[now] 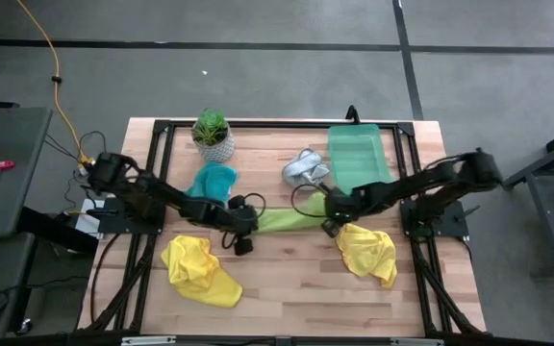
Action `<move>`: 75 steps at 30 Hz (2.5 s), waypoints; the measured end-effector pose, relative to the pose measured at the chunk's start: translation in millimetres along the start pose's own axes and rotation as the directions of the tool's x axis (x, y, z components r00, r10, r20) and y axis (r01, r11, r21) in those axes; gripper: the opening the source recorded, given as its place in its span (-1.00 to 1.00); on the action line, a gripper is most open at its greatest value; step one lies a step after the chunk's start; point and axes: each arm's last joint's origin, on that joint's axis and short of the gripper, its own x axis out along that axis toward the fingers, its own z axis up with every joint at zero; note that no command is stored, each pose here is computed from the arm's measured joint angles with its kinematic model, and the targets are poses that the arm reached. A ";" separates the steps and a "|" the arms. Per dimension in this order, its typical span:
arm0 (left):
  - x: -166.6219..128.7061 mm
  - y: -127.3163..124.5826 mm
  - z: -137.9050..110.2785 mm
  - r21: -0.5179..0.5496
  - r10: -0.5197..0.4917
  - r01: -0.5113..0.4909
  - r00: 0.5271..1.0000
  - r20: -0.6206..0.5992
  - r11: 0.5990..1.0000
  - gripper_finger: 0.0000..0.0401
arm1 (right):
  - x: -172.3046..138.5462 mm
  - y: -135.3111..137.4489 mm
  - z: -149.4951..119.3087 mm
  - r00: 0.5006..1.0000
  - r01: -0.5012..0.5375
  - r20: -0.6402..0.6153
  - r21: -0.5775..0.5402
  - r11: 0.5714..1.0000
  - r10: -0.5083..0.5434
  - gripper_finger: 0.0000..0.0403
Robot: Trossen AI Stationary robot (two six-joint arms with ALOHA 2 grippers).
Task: Fold microfiber towels
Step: Fold the green microfiber cloth
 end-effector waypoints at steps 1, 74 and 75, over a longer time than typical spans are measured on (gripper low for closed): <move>-3.8 0.8 -4.4 -0.012 0.000 -0.001 1.000 -0.004 1.000 -1.00 | -6.1 -1.8 -1.7 1.000 -0.020 0.015 0.014 1.000 0.020 -1.00; -29.8 8.2 0.3 -0.029 0.040 -0.040 0.999 0.005 0.999 -1.00 | -59.2 60.0 83.3 0.947 -0.314 -0.276 -0.695 0.646 0.164 -0.99; -29.8 8.2 0.3 -0.025 0.040 -0.040 0.999 0.005 0.999 -1.00 | -60.0 66.2 76.9 0.945 -0.320 -0.284 -0.693 0.646 0.163 -0.99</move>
